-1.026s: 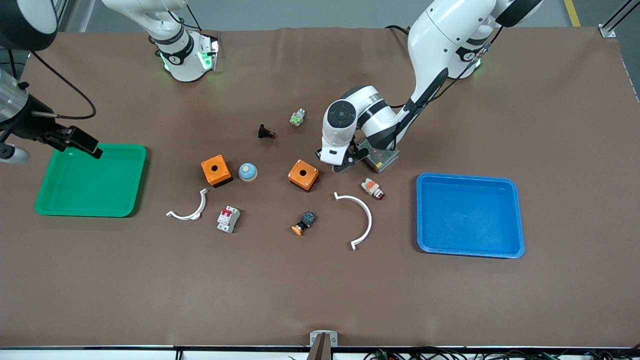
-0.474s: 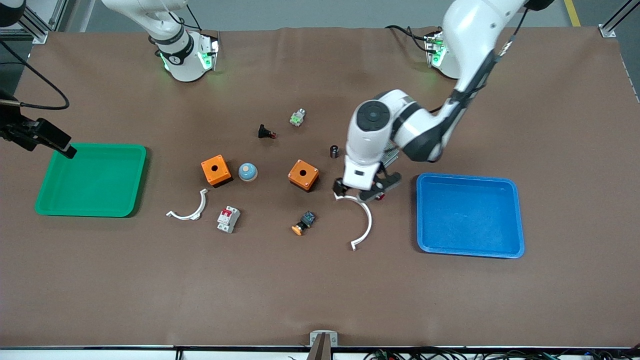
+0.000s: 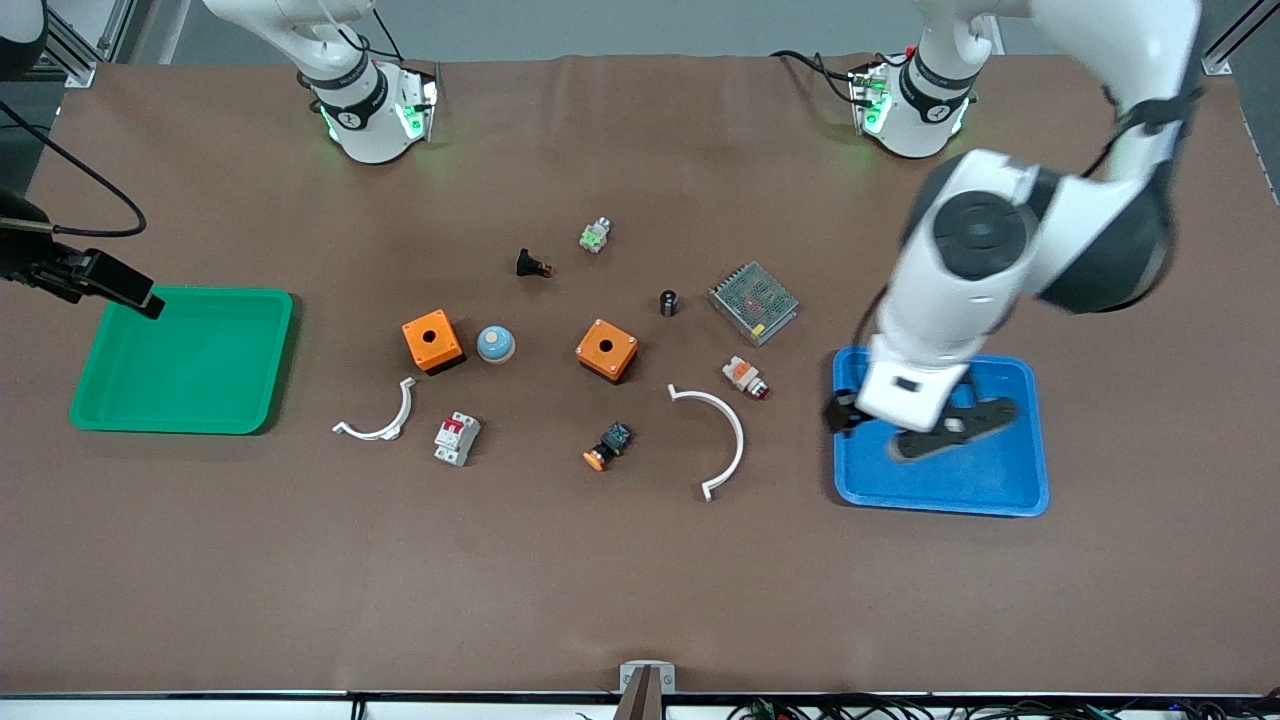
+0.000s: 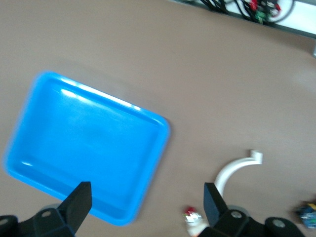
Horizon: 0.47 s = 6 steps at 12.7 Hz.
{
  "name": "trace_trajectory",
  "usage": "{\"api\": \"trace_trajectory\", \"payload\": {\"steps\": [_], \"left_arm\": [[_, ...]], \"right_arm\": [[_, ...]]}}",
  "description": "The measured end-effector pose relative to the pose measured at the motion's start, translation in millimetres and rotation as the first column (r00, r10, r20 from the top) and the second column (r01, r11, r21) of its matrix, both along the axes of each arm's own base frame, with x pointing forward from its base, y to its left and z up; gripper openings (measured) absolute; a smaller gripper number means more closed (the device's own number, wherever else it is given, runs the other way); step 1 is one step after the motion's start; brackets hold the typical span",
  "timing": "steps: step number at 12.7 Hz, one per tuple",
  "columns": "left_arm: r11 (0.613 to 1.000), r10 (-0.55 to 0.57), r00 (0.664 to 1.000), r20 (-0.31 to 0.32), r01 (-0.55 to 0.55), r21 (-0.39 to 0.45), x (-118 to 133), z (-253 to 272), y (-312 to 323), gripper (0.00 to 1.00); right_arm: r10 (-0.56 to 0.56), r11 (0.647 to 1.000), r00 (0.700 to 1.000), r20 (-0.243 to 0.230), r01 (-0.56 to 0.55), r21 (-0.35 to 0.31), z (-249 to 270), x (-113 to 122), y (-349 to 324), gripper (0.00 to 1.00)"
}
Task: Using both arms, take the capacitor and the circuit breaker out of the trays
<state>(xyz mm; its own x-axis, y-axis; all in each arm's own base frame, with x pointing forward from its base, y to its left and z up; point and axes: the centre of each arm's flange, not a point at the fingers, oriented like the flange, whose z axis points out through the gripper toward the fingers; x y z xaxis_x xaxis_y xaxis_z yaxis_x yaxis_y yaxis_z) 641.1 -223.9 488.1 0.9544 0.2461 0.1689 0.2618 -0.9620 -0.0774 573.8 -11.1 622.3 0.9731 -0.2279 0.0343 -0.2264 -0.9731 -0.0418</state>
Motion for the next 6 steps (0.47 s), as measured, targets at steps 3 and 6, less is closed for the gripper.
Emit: {"api": "trace_trajectory", "payload": {"steps": [3,6], "left_arm": [[0.991,-0.123,0.992,-0.037,0.125,0.049,-11.2,63.9,74.2,1.0],[0.98,-0.197,0.98,-0.038,0.197,0.001,-29.6,113.8,125.9,1.0]], "right_arm": [[0.0,1.0,1.0,0.003,0.0,0.0,-5.3,1.6,0.3,1.0],[0.0,1.0,1.0,0.0,0.0,0.0,-7.4,1.7,0.3,1.0]]}}
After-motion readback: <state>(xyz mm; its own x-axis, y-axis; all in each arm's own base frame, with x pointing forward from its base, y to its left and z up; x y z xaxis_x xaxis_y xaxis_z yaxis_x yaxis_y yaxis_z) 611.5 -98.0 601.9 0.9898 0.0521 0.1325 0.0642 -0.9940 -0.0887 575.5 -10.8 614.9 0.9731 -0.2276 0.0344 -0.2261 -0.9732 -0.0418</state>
